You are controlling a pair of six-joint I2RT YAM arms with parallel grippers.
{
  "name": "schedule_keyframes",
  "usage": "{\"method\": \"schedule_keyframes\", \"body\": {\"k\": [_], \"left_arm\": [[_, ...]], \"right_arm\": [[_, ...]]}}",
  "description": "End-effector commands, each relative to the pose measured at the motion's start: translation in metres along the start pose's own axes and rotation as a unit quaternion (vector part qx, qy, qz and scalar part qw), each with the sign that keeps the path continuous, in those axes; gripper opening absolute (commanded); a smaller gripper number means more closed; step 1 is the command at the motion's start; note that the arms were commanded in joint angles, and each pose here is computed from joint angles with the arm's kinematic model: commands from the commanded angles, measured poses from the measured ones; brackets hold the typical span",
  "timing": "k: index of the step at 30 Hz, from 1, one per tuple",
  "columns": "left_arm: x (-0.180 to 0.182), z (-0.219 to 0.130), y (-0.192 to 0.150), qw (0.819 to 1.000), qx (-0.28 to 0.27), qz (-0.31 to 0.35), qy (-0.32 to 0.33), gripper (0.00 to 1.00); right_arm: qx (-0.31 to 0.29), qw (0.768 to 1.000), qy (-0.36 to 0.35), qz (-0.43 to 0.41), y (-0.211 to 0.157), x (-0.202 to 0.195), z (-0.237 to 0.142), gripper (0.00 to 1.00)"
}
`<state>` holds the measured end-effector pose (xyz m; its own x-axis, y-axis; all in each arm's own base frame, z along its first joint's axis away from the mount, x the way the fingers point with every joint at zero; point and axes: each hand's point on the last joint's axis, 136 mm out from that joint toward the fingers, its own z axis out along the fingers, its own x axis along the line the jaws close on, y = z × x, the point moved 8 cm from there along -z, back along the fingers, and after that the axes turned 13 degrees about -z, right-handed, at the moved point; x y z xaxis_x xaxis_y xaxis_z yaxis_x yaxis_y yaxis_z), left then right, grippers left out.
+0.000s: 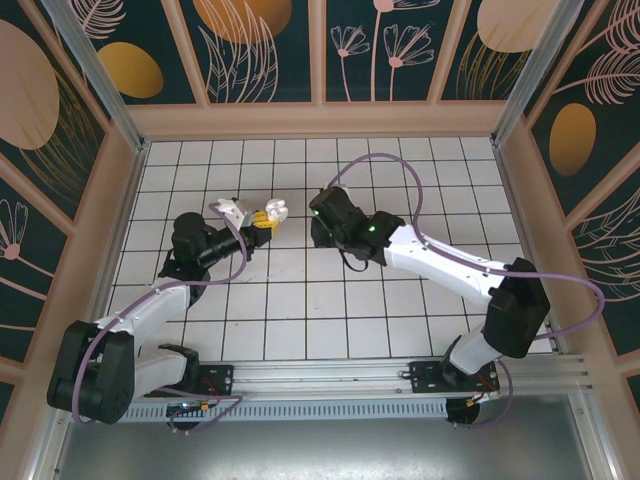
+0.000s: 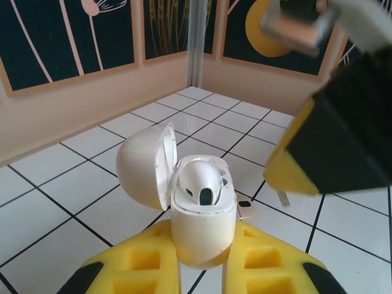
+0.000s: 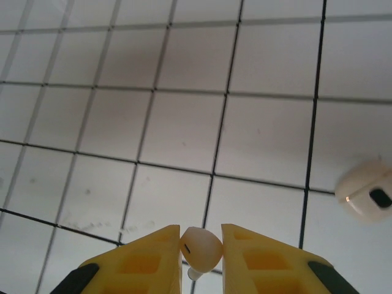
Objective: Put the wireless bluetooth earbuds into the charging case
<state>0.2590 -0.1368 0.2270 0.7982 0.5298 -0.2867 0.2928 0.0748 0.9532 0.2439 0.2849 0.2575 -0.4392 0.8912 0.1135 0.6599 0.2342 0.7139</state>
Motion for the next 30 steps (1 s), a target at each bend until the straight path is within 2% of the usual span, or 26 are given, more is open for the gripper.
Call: {"method": "schedule_keyframes", "body": {"k": [1,8,14,30], "left_arm": [[-0.007,0.001,0.014,0.998,-0.017,0.055,-0.03,0.09],[-0.007,0.004,0.02,0.999,-0.022,0.033,-0.035,0.09],[-0.005,0.005,0.02,0.999,-0.02,0.021,-0.031,0.09],[-0.004,0.009,0.029,0.999,-0.023,0.007,-0.037,0.09]], "right_arm": [[-0.096,0.994,0.017,-0.056,0.035,0.007,-0.027,0.21],[-0.163,0.979,0.068,-0.105,0.062,0.024,-0.041,0.21],[-0.188,0.97,0.088,-0.128,0.072,0.036,-0.044,0.21],[-0.187,0.964,0.108,-0.153,0.081,0.051,-0.027,0.21]]}}
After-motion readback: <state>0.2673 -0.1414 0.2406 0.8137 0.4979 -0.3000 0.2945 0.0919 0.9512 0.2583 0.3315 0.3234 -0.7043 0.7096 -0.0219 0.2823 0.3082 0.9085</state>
